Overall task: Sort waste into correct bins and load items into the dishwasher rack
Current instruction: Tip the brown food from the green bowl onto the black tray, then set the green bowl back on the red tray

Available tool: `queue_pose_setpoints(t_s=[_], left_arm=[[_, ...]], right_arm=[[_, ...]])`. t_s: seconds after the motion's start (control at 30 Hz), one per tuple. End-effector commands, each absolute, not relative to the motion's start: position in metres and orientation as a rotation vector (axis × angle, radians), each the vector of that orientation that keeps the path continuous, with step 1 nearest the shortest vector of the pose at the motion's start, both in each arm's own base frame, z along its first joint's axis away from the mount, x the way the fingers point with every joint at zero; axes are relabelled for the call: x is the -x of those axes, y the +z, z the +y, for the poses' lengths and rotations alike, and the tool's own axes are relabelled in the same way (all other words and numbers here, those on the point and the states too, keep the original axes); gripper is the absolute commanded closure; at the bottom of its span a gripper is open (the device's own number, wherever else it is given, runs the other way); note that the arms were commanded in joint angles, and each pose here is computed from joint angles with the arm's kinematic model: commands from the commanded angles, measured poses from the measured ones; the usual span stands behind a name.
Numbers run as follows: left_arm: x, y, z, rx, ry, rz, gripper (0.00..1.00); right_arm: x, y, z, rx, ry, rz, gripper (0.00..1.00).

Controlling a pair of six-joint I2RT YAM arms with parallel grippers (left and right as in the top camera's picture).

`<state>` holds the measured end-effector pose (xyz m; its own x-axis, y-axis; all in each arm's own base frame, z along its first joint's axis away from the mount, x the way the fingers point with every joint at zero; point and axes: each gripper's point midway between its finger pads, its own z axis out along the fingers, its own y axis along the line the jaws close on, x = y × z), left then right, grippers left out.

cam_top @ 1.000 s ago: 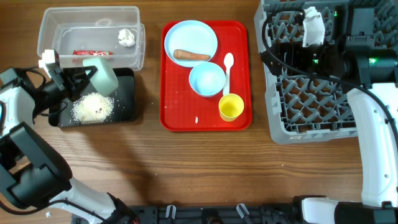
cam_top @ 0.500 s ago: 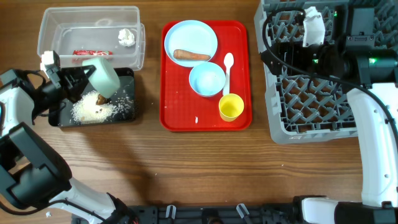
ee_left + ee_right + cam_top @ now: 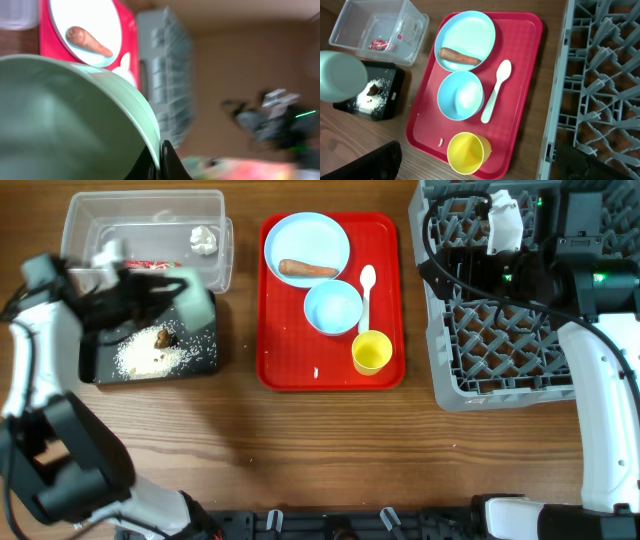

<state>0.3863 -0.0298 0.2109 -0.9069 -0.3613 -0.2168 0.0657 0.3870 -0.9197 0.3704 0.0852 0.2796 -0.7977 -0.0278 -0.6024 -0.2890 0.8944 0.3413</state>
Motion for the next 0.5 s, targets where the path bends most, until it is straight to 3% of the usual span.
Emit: queue_pose_setpoints(t_s=[0.0, 0.17, 0.33, 0.47], left_arm=[[-0.385, 0.198, -0.075, 0.021, -1.030, 2.522, 0.96], [-0.367, 0.147, -0.132, -0.217, -0.622, 2.760, 0.96], [-0.355, 0.102, -0.149, -0.180, -0.142, 2.885, 0.96], [-0.346, 0.084, -0.171, -0.209, -0.063, 2.914, 0.96]], right_arm=[[-0.376, 0.286, 0.086, 0.227, 0.556, 2.426, 0.00], [-0.377, 0.286, 0.086, 0.228, 0.556, 2.423, 0.00], [-0.376, 0.286, 0.086, 0.226, 0.556, 2.427, 0.00], [-0.376, 0.286, 0.086, 0.226, 0.557, 2.426, 0.00]])
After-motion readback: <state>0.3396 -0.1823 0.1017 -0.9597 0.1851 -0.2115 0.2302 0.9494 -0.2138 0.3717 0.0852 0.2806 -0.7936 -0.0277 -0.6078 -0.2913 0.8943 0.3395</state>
